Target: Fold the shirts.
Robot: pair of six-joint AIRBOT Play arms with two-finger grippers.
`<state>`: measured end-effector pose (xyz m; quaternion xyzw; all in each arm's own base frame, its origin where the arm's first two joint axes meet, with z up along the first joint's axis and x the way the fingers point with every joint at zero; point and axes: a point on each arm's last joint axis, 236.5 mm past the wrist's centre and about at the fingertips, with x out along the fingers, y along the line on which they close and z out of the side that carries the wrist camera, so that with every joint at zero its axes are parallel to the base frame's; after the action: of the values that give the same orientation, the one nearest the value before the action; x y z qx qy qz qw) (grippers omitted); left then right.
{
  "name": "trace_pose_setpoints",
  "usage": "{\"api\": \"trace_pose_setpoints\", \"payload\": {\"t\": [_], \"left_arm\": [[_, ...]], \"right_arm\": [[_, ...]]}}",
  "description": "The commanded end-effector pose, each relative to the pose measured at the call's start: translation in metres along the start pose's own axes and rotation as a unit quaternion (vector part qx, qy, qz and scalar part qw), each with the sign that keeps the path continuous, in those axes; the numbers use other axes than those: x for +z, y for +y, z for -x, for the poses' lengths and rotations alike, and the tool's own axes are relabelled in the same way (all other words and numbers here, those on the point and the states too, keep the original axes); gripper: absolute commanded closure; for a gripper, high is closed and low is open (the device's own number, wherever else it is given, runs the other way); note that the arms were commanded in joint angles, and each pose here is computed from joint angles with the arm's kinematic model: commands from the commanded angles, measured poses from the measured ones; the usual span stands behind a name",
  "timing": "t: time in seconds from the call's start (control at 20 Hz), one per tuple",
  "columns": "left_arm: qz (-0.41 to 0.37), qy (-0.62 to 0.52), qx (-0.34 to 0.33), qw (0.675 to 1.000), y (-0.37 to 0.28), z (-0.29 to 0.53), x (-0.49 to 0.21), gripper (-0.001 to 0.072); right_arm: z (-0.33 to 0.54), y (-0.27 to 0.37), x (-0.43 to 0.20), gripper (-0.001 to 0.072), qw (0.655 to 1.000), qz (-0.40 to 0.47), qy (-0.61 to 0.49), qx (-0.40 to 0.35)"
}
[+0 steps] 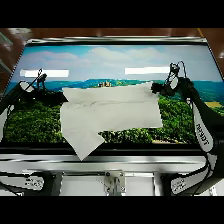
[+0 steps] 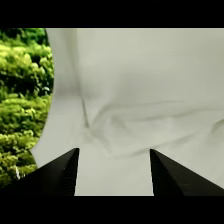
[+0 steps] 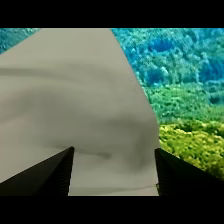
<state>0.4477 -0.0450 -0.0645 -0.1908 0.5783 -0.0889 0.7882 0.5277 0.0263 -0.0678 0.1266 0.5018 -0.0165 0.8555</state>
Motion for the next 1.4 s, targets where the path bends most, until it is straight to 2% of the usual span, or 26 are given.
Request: {"api": "trace_pose_setpoints", "payload": {"t": [0.0,0.15,0.25,0.35,0.4,0.55,0.75,1.2,1.25,1.3,1.35], "left_arm": [[0.007,0.061,-0.011,0.998,-0.003,0.022,-0.02,0.0175],[0.019,0.092,-0.017,0.995,0.005,0.062,-0.036,0.0175],[0.04,0.108,-0.01,0.993,0.019,0.079,-0.062,0.0175],[0.08,0.122,-0.012,0.989,0.03,0.077,-0.105,0.015],[0.1,0.131,-0.02,0.986,0.032,0.071,-0.13,0.0088],[0.143,0.155,-0.04,0.977,0.03,0.047,-0.192,0.0031],[0.178,0.161,-0.042,0.97,0.033,0.027,-0.22,0.0031],[0.204,0.116,-0.077,0.969,0.005,-0.005,-0.201,0.0046],[0.207,0.117,-0.081,0.968,0.0,-0.011,-0.2,0.0054],[0.21,0.121,-0.087,0.966,-0.006,-0.015,-0.201,0.0179],[0.212,0.127,-0.091,0.965,-0.01,-0.017,-0.204,0.0344]], "right_arm": [[0.035,-0.005,0.014,0.0078,0.999,0.039,-0.018,-0.015],[0.096,-0.048,0.021,0.0078,0.994,0.066,-0.015,-0.082],[0.127,-0.099,-0.019,0.0079,0.987,0.045,0.076,-0.132],[0.137,-0.121,-0.063,0.0078,0.98,0.026,0.168,-0.108],[0.137,-0.122,-0.08,0.0078,0.977,0.011,0.197,-0.076],[0.127,-0.111,-0.099,0.0078,0.976,-0.061,0.208,0.005],[0.115,-0.101,-0.097,0.0078,0.978,-0.079,0.189,0.028],[0.11,-0.101,-0.086,0.0078,0.983,-0.075,0.165,0.024],[0.11,-0.101,-0.086,0.0078,0.983,-0.075,0.165,0.024],[0.11,-0.1,-0.086,0.0078,0.983,-0.077,0.165,0.024],[0.111,-0.1,-0.087,0.0078,0.983,-0.077,0.167,0.024]]}}
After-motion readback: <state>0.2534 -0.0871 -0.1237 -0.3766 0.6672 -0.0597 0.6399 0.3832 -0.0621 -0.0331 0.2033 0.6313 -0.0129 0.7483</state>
